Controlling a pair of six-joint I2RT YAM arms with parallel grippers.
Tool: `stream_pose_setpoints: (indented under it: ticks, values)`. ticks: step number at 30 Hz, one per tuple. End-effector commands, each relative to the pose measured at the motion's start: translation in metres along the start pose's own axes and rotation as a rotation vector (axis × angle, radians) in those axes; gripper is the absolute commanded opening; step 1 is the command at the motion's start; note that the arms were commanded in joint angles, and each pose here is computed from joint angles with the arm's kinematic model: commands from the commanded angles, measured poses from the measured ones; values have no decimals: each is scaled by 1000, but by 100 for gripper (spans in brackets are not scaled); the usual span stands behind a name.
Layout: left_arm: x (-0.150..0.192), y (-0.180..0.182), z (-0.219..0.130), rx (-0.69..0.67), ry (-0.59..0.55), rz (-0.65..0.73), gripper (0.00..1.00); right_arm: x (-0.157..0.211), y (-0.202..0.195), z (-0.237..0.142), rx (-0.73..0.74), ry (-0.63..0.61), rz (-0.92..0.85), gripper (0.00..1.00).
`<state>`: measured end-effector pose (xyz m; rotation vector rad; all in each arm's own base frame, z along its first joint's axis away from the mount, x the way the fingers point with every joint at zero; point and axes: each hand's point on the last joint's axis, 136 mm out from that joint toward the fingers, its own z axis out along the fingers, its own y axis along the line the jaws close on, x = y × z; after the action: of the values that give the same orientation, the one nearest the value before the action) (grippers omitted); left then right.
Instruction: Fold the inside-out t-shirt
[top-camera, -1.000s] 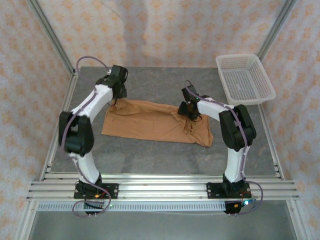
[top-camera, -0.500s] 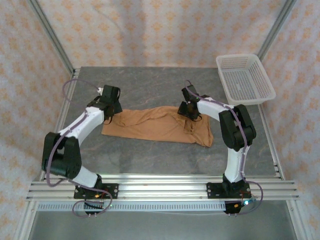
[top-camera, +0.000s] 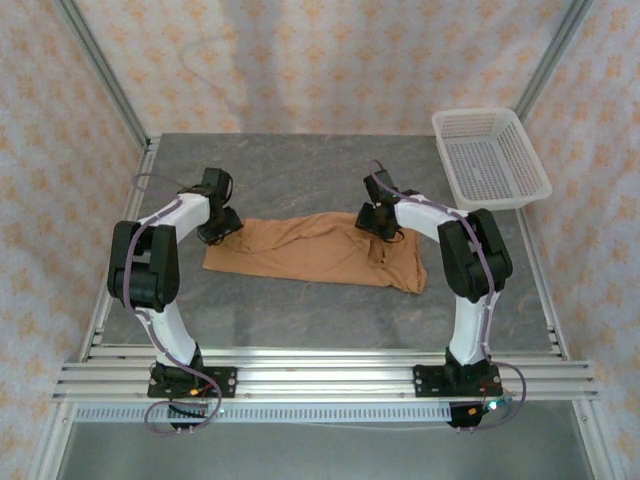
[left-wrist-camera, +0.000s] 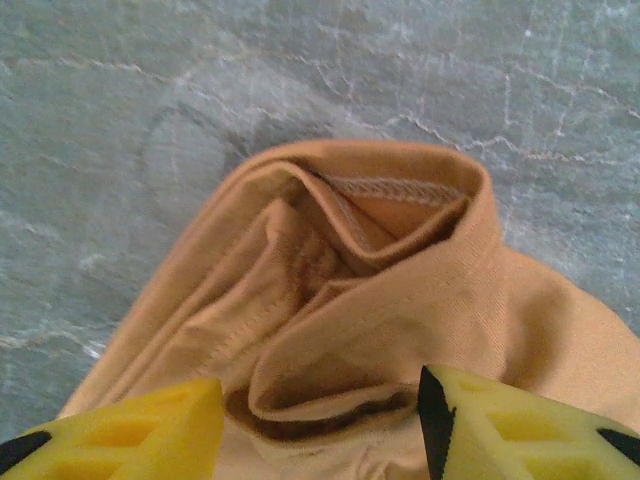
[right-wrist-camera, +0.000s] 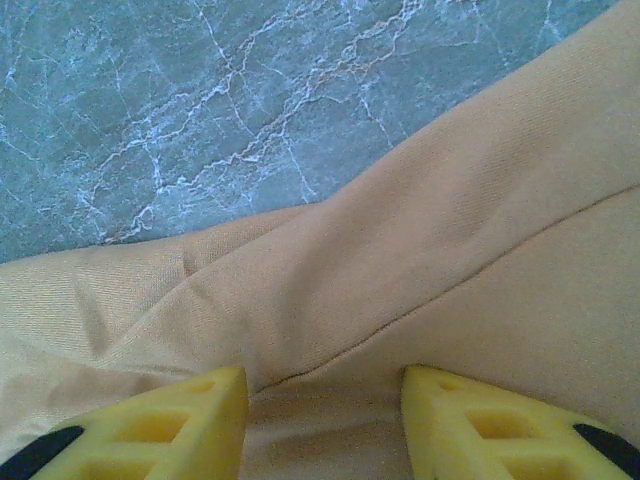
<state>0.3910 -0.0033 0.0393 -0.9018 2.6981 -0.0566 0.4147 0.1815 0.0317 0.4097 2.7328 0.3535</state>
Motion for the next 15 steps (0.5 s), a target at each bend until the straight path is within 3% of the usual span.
stream_pose_setpoints:
  ticks: [1,15]
  values:
    - [8,-4,4,8,46,-24,54,14,-12,5,32,53,7,45]
    - [5,-5,-3,-12,66,-13,54,16,-9,8,15,67,14,45]
